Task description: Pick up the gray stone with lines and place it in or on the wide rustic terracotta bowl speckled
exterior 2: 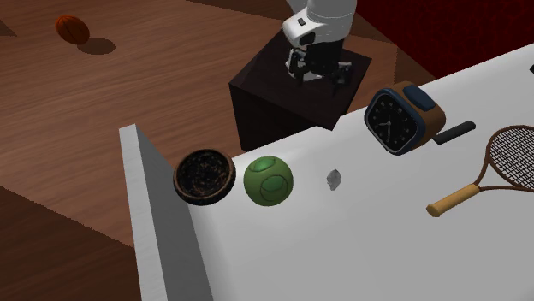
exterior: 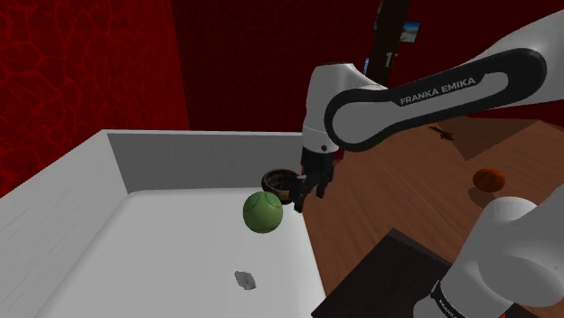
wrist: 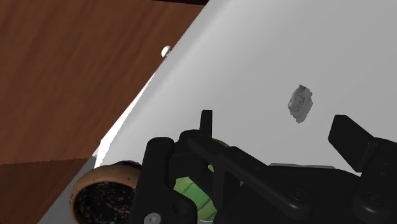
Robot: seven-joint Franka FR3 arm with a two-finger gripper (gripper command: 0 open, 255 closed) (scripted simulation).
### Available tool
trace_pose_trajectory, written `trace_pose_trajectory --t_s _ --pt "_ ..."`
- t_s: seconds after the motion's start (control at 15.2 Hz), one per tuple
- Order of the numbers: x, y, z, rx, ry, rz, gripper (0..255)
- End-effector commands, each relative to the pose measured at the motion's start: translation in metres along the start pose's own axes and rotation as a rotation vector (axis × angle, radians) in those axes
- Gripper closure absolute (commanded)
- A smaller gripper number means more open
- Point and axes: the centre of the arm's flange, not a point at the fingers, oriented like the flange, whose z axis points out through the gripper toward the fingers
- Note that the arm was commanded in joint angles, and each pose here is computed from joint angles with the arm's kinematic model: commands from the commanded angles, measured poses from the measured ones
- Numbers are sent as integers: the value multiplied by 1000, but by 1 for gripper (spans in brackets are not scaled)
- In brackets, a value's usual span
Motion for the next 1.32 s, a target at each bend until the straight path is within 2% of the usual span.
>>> trace_pose_trajectory --t_s 0.0,1.25 --pt "8 -14 20 -4 3 -11 0" --pt "83 -167 211 -53 6 -118 0"
